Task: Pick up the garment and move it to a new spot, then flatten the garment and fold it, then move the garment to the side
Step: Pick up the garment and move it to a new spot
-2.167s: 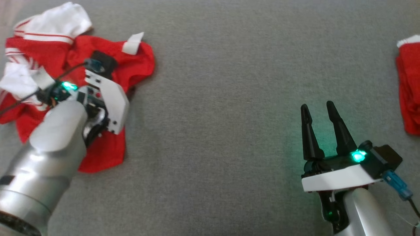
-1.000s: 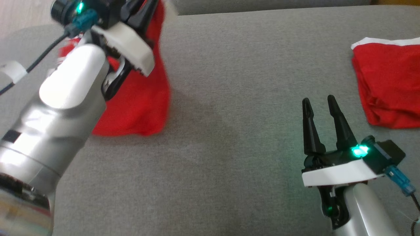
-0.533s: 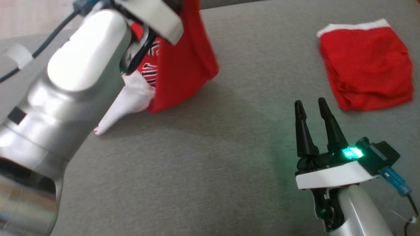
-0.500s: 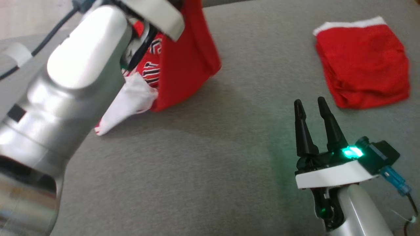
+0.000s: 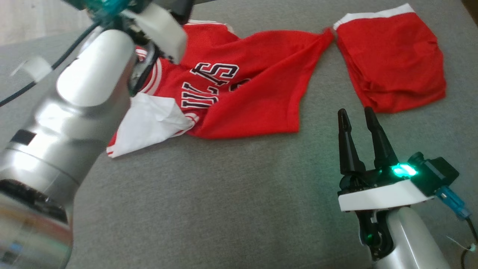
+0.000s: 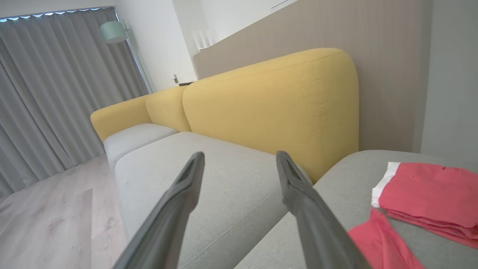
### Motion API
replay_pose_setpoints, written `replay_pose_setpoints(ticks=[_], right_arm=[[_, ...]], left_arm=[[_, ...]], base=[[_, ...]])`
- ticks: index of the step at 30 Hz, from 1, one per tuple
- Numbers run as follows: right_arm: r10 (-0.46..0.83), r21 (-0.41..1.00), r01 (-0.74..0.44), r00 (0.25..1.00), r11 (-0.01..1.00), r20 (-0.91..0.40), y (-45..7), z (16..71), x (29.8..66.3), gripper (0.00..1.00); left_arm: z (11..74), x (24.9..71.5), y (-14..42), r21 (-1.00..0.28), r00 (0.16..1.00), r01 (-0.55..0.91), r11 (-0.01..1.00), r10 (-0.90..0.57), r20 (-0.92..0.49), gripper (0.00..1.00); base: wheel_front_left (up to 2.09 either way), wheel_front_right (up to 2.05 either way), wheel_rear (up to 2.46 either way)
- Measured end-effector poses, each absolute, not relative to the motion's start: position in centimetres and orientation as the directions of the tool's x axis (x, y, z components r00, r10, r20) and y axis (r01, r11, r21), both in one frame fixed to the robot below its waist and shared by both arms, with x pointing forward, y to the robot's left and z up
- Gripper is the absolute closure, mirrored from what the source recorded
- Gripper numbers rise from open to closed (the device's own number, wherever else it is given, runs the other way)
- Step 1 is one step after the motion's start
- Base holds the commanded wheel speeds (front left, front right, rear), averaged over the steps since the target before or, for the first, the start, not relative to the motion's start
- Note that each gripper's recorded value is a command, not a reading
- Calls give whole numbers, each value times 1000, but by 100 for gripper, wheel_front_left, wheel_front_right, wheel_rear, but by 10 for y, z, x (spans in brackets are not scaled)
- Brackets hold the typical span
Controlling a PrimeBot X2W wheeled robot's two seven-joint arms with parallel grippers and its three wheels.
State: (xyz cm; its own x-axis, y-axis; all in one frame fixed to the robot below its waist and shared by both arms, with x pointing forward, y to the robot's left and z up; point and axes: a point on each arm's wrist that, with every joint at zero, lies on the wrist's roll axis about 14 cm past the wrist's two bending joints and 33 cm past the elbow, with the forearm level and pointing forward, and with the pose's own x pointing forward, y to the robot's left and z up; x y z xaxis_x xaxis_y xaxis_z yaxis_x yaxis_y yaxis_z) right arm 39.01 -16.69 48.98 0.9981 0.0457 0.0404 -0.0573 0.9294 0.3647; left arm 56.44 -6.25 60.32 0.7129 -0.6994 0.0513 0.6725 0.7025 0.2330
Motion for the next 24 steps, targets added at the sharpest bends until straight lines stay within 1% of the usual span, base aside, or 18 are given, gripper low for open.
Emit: replay_pose_setpoints(ticks=[6,11,12,17,22,24], right_arm=[[77,357,-91,996,930,52,-157,492,395,0],[109,342,-120,993,932,53,-147,492,395,0],[120,336,-127,992,933,42,-144,488,393,0],[156,325,-164,986,931,51,-132,491,395,0],[189,318,-201,980,926,70,-120,497,397,0],[199,320,-209,978,924,65,-117,495,394,0]], left_arm=[[598,567,-12,222,781,592,775,-620,80,0],[569,544,46,189,859,491,851,-509,59,0],[557,528,69,159,892,437,885,-449,52,0],[537,475,118,53,956,286,957,-289,56,0],[498,412,152,-58,991,125,990,-127,-32,0],[485,392,158,-85,994,83,993,-89,-68,0]], base=[[0,0,0],[0,0,0],[0,0,0],[0,0,0],[0,0,0],[0,0,0]])
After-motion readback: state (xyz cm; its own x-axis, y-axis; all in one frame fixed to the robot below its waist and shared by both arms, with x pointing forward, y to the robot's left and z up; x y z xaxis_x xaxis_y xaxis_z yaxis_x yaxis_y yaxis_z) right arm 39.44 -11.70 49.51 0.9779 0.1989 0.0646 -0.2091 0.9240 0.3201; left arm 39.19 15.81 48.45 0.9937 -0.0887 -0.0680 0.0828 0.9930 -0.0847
